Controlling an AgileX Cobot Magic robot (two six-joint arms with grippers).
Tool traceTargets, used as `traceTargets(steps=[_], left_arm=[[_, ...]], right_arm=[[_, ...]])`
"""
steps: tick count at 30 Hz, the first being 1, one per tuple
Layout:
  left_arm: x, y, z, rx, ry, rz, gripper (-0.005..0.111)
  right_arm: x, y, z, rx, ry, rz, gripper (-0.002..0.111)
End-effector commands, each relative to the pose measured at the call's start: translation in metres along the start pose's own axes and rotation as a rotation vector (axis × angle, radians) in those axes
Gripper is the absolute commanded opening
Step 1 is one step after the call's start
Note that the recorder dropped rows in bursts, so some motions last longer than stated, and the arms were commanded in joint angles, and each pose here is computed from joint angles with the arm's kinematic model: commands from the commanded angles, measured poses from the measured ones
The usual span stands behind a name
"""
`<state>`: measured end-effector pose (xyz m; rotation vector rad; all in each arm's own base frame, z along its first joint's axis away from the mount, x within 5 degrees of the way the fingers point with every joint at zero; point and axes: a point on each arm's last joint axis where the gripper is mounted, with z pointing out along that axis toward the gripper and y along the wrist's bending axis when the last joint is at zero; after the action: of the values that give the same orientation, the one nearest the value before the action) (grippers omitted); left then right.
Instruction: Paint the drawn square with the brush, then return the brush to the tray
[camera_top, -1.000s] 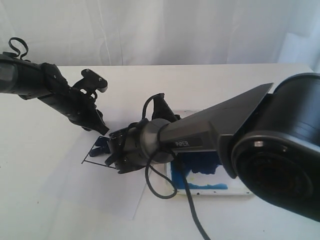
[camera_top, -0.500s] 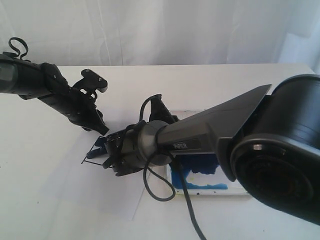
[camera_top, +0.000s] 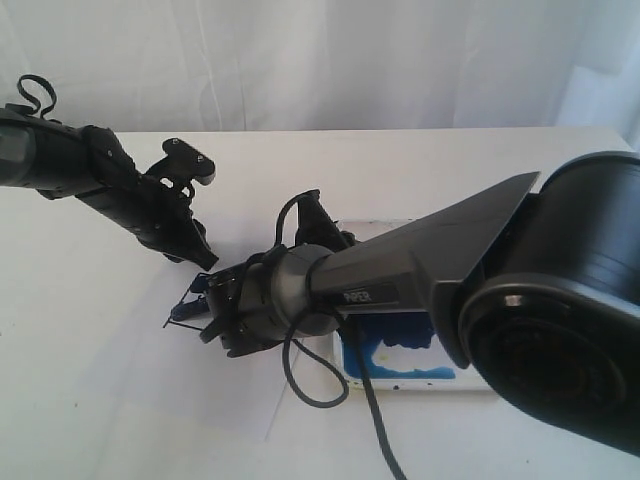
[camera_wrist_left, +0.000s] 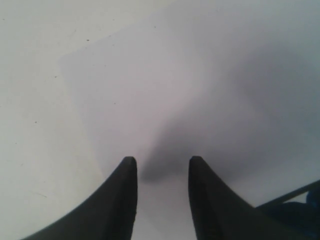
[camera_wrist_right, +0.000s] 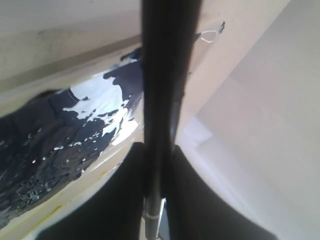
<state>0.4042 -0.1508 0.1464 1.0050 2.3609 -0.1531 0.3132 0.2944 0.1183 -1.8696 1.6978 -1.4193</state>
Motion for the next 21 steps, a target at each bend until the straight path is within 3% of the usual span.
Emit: traceTargets(steps=[1, 21], left_arm=[[0.0032, -0.0013, 0.0004, 0.022, 0.017, -0.025, 0.04], [0.0036, -0.0016, 0.0004, 0.025, 0.021, -0.017, 0.04]], right_arm=[[0.0006, -0.0001, -0.0019, 0.005, 0.009, -0.032, 0.0], [0.0047, -0.0006, 0.0003, 0.008, 0.048, 0.057, 0.0]])
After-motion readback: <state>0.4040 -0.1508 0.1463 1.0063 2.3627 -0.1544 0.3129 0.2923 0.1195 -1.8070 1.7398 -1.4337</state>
